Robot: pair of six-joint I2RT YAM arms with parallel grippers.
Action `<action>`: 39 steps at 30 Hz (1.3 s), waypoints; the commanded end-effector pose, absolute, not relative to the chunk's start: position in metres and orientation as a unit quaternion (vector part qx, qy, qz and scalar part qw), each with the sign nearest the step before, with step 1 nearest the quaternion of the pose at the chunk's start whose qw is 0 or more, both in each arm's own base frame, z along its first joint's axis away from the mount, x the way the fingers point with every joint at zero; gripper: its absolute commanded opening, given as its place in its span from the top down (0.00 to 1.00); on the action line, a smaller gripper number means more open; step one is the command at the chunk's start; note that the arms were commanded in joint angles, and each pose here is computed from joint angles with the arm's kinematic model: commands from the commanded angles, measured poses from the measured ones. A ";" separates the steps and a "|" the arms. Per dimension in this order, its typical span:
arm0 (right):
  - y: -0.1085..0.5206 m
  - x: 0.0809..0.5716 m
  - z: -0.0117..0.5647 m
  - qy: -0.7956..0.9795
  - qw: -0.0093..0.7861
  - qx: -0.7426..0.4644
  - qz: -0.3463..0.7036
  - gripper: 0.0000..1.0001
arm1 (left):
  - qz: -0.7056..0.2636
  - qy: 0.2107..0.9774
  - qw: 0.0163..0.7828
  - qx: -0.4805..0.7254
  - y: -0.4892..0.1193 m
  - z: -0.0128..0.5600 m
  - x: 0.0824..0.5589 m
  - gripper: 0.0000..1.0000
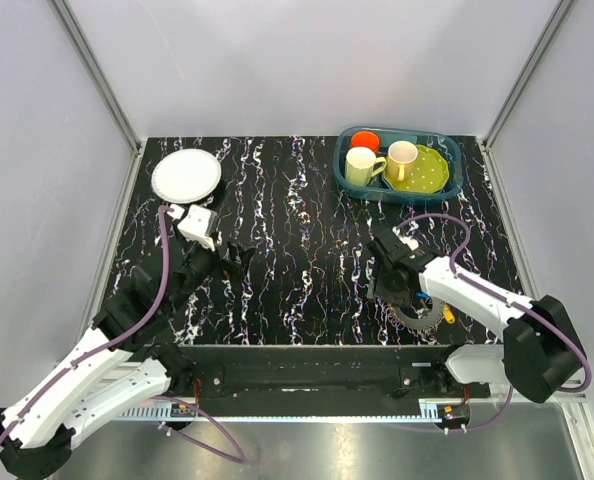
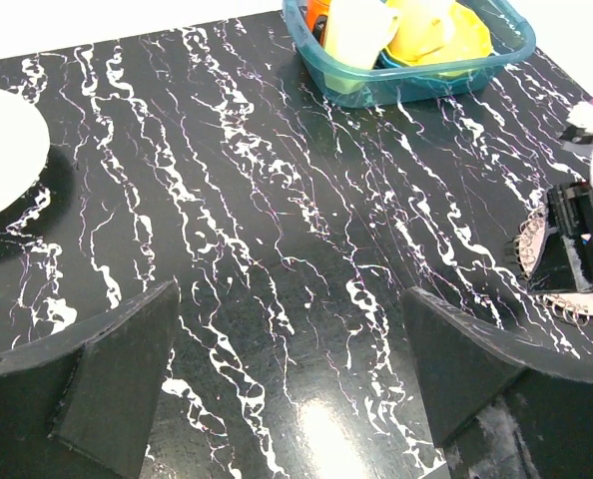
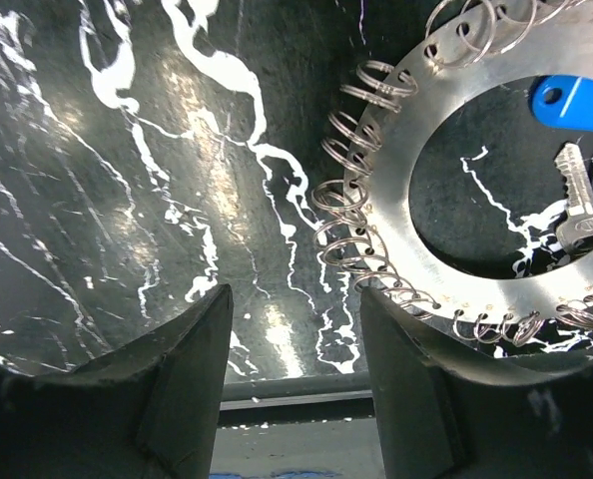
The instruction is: Remove the keys from the keyring
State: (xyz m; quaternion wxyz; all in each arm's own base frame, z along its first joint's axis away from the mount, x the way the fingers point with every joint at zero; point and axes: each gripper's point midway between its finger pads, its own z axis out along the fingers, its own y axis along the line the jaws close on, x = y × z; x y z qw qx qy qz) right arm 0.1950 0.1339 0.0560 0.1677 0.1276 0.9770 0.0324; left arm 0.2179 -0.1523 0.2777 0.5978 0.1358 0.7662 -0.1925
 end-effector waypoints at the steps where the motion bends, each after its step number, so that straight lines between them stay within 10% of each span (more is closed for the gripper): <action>1: 0.137 0.196 0.042 0.979 0.167 0.105 0.046 0.40 | -0.221 0.745 0.606 0.168 -0.166 0.287 0.214 0.05; 28: 0.189 0.235 0.050 0.977 0.165 0.027 0.129 0.58 | -0.222 0.746 0.604 0.171 -0.167 0.288 0.213 0.03; 39: 0.126 0.235 0.041 0.976 0.157 0.134 -0.062 0.57 | -0.221 0.748 0.601 0.173 -0.168 0.286 0.214 0.03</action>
